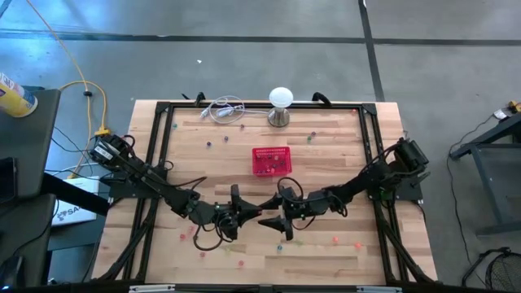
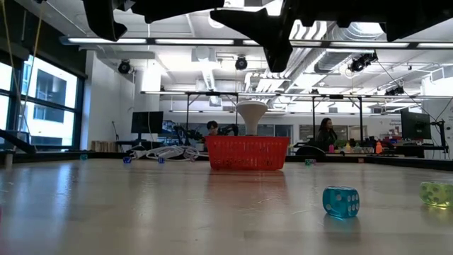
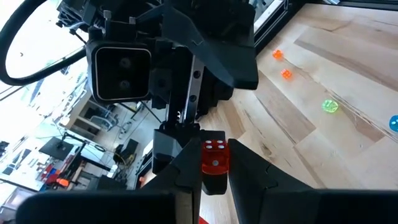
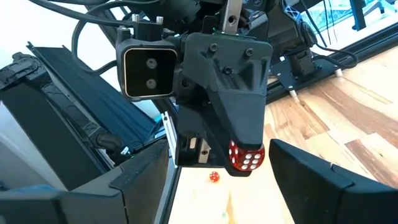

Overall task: Pick & Place Dice
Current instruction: Put the top red dice into the bin

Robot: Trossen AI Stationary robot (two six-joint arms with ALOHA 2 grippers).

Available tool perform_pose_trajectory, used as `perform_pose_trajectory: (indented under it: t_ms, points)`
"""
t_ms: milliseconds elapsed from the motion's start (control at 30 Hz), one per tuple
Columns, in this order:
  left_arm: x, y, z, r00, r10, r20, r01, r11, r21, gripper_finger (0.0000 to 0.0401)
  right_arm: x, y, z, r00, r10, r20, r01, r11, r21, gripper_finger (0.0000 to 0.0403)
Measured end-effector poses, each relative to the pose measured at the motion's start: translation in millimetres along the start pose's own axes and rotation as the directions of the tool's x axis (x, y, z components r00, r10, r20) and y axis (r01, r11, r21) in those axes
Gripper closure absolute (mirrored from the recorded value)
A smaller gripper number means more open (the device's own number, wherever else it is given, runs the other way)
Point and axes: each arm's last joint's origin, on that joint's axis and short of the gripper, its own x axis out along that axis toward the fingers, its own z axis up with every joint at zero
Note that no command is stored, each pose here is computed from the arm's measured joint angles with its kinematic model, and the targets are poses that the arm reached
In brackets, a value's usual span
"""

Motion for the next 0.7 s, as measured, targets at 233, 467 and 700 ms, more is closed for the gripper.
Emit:
perform_pose_trajectory:
  t_ms: [233,467,700]
  points:
    - [0.0,-0.8,-0.8,1.0,-0.007,-0.006,0.007,1.0,0.006,0.035,0.1,0.0,0.0,1.0,-0.001,0.0,0.001,1.0,-0.024,0.0196]
    - [-0.3,-1.4,-1.1,1.0,-0.014,-0.01,0.014,1.0,0.009,0.035,0.1,-0.8,-0.4,1.0,-0.01,-0.003,0.01,0.999,-0.034,0.028]
    - [-0.3,-1.7,-1.4,1.0,-0.019,-0.011,0.019,1.0,0.016,0.035,0.1,-2.0,-1.6,0.999,-0.032,-0.01,0.032,0.998,-0.049,0.0336]
